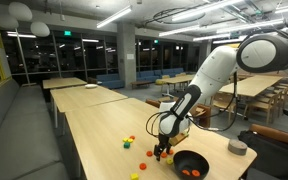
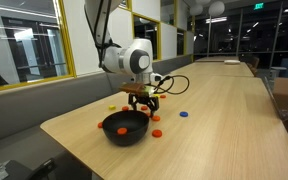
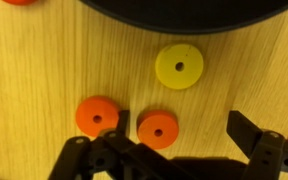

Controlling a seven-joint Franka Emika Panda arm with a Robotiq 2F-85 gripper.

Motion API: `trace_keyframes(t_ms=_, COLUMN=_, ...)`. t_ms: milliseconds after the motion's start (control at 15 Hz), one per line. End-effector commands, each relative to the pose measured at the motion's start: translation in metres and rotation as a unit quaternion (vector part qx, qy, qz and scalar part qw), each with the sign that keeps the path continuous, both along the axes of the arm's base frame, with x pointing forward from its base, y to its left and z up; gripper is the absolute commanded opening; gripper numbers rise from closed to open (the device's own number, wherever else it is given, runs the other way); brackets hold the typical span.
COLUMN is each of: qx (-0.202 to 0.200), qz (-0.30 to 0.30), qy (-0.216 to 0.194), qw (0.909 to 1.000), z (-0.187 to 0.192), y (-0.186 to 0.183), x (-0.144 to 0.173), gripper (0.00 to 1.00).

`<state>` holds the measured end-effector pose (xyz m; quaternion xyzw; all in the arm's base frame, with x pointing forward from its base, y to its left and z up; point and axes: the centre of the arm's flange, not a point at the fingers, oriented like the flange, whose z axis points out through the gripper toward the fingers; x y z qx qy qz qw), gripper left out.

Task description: Place three orange rings inside the black bowl

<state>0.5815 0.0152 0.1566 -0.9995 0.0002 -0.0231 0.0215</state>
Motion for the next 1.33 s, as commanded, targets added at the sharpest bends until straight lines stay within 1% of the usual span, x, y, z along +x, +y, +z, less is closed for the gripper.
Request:
trace_keyframes(t_ms=0, qx=-0.008, qz=0.004, qy=-0.001, qw=1.0000, z=0.0023, y=-0.0007, x=0.0112, gripper=1.00)
trace_keyframes(t_ms=800, qx=-0.012, qz=0.002, qy=-0.003, qw=0.9999, z=0.0006, y=-0.0050, x=0.0169, gripper=1.00)
trace_keyframes(t_ms=867, qx=-0.011, qz=0.002, qy=-0.003, qw=0.9999, z=-0.0002, y=-0.0055, x=0.0169, gripper=0.95)
trace_keyframes(t_ms=933, qx=-0.011, qz=0.002, qy=-0.003, qw=0.9999, z=-0.0008, y=-0.0059, x=0.0171, gripper=0.73)
trace_keyframes(t_ms=1067, qx=-0.011, qz=0.003, qy=-0.003, qw=0.9999, z=-0.0019, y=-0.0063, x=0.0172, gripper=0.70)
trace_keyframes(t_ms=1200, qx=-0.014, qz=0.004, qy=-0.006, qw=0.9999, z=0.0004, y=-0.0084, x=0.0190, gripper=0.54)
trace_keyframes(t_ms=1267, qx=-0.015, qz=0.005, qy=-0.008, qw=0.9998, z=0.0015, y=-0.0095, x=0.0198, gripper=0.44)
